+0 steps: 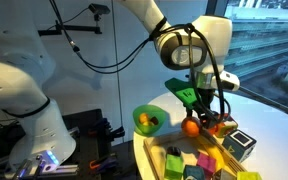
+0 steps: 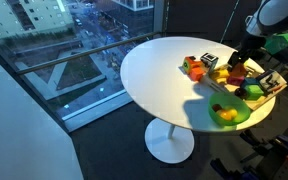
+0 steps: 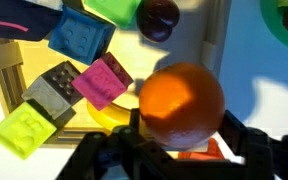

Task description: Pick up the toy orange from the tray and put it in the green bowl

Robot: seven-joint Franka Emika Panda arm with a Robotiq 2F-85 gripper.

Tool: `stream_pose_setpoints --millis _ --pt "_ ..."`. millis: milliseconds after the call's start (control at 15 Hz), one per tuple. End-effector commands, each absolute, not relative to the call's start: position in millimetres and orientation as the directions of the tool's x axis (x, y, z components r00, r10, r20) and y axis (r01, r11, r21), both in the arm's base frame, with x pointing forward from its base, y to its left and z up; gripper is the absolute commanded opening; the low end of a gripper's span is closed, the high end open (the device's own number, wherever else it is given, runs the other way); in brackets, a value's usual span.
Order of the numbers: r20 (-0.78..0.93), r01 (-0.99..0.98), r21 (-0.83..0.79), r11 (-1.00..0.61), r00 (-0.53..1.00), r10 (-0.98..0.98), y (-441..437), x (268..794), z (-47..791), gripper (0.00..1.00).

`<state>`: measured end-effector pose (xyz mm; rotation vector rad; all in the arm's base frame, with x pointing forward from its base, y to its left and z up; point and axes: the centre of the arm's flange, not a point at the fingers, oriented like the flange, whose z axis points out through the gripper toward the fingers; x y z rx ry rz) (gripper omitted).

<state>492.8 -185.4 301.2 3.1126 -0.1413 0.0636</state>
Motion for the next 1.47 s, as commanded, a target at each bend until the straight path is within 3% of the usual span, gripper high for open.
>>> stream_pose_setpoints --millis 0,1400 --pt "0.042 -0.065 0.018 -0.998 0.997 -0.065 -171 490 329 0.53" --pt "-0.022 0.106 -0.032 -0.994 0.994 0.107 -80 432 327 0.53"
